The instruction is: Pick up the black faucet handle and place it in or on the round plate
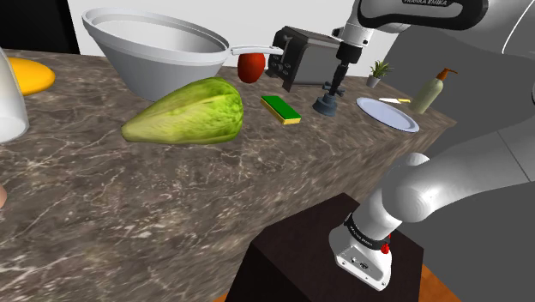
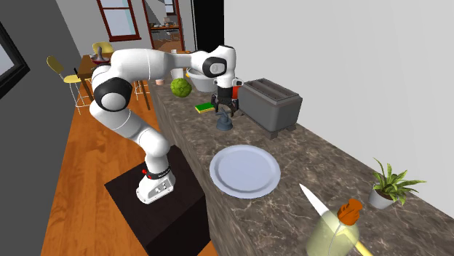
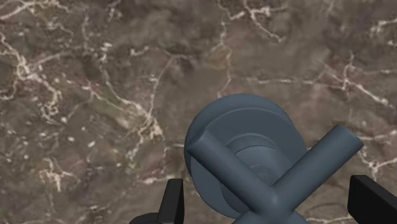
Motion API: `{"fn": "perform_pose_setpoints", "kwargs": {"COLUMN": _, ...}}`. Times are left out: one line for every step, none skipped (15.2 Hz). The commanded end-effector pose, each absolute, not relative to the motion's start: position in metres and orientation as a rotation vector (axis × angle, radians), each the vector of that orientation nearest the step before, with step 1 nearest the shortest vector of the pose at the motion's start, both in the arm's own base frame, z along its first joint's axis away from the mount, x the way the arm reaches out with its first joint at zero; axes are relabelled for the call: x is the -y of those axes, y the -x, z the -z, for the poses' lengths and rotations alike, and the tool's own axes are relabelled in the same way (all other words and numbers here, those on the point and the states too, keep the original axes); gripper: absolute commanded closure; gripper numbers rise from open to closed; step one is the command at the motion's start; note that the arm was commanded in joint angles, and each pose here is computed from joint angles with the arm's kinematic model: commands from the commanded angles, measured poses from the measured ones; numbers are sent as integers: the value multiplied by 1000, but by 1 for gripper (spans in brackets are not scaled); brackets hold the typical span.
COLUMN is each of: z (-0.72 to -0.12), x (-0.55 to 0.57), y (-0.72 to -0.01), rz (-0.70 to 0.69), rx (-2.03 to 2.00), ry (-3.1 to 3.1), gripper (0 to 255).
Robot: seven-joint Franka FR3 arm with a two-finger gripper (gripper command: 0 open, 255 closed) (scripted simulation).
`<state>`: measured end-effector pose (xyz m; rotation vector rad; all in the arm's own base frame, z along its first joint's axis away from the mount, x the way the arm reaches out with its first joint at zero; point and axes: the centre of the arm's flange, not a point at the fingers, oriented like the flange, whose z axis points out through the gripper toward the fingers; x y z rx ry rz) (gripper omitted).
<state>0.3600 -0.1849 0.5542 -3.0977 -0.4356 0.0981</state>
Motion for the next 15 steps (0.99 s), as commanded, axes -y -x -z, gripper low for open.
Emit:
{"fn": "perform_pose_setpoints", "kwargs": {"z": -554, "x": 185, "y": -360, "rz": -98, "rx": 436, "ry": 3098, "gripper": 0}}
{"fn": "perform_pose_setpoints", "kwargs": {"z": -554, "x": 185, "y": -360, "rz": -98, "rx": 436, "ry": 3098, "gripper": 0}}
{"fn": "perform_pose_setpoints", "kwargs": {"z": -554, "x": 185, "y": -360, "rz": -98, "rx": 436, "ry": 3098, "gripper": 0}}
{"fn": "perform_pose_setpoints", "kwargs": {"z": -554, "x": 185, "y": -360, "rz": -98, "rx": 436, "ry": 3098, "gripper": 255}}
{"fn": "perform_pose_setpoints", "kwargs": {"z": -554, "x": 185, "y": -360, "rz": -98, "rx": 436, "ry": 3098, "gripper": 255}}
{"fn": "perform_pose_setpoints", "kwargs": {"z": -554, "x": 185, "y": -360, "rz": -98, "rx": 436, "ry": 3098, "gripper": 255}}
{"fn": "perform_pose_setpoints", "kwargs": {"z": -554, "x": 185, "y": -360, "rz": -98, "rx": 436, "ry": 3098, "gripper": 255}}
{"fn": "perform_pose_setpoints", "kwargs": {"z": -554, "x": 185, "y": -360, "rz": -98, "rx": 436, "ry": 3098, "gripper": 255}}
{"fn": "perform_pose_setpoints", "kwargs": {"z": -554, "x": 185, "y": -360, "rz": -98, "rx": 436, "ry": 3098, "gripper": 255}}
{"fn": "perform_pose_setpoints", "kwargs": {"z": -554, "x": 185, "y": -360, "rz": -98, "rx": 436, "ry": 3098, "gripper": 255}}
{"fn": "perform_pose_setpoints", "kwargs": {"z": -554, "x": 186, "y": -360, "rz": -98, "rx": 436, "ry": 3098, "gripper": 255}}
{"fn": "perform_pose_setpoints", "kwargs": {"z": -554, "x": 186, "y": -360, "rz": -98, "rx": 436, "ry": 3098, "gripper": 255}}
{"fn": "perform_pose_setpoints", "kwargs": {"z": -554, "x": 185, "y": -360, "rz": -98, "rx": 436, "ry": 3098, "gripper": 255}}
{"fn": "perform_pose_setpoints", "kwargs": {"z": -559, "x": 185, "y": -360, "rz": -98, "rx": 436, "ry": 3098, "gripper": 255}}
{"fn": "perform_pose_setpoints", "kwargs": {"z": -565, "x": 185, "y": -360, "rz": -98, "rx": 436, "ry": 3098, "gripper": 255}}
